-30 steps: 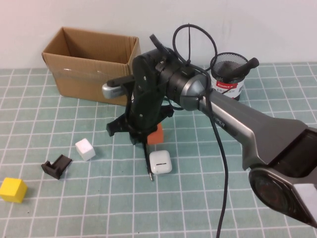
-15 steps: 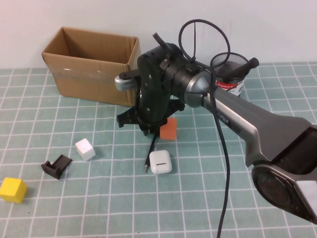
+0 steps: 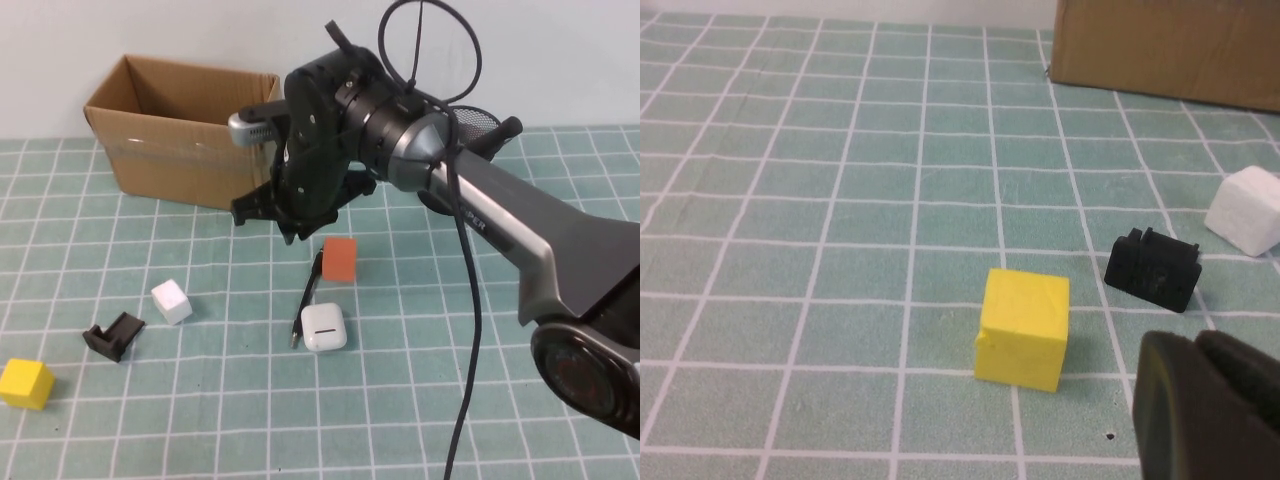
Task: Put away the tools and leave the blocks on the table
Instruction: Pick up the long Screwdriver from the table
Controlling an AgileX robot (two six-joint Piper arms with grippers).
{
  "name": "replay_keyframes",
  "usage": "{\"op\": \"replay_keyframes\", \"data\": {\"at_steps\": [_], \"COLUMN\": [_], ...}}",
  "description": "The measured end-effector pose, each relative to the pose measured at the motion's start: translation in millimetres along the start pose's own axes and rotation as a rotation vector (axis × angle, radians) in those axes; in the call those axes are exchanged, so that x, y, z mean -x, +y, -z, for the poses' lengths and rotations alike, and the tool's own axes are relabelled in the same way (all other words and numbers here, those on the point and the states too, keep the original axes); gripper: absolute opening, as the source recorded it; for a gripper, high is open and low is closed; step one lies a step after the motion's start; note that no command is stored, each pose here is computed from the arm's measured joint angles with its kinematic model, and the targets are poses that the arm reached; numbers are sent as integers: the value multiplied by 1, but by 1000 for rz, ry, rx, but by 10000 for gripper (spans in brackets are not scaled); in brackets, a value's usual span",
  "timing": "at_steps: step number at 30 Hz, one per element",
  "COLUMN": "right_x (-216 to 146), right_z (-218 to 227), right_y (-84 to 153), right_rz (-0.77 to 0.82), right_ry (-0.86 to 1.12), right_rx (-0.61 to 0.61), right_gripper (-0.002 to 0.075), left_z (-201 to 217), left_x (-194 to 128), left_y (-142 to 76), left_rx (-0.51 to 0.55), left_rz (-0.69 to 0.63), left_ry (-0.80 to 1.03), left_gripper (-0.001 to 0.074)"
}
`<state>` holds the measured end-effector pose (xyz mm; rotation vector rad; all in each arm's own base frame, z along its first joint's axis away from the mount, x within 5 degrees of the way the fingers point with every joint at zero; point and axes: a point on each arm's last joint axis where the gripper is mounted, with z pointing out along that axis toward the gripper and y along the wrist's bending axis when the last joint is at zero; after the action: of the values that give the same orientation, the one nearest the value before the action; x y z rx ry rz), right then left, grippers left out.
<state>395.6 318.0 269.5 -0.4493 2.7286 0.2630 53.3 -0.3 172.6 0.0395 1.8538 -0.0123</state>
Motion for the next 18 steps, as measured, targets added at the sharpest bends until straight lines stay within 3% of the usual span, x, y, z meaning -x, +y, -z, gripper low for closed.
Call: {"op": "replay_keyframes", "data": {"at_steps": [18], "right_x": [-10], "right_z": [-12], "right_y": [-23], "right_rz": [-103], "right_ry": [76], "right_rx": [-63], "right_gripper": [71], "left_z": [0], "left_x": [0], "left_y": [0], "left_rx": [0], "left_rz": [0], "left_ry": [0], "left_gripper": [-4]}}
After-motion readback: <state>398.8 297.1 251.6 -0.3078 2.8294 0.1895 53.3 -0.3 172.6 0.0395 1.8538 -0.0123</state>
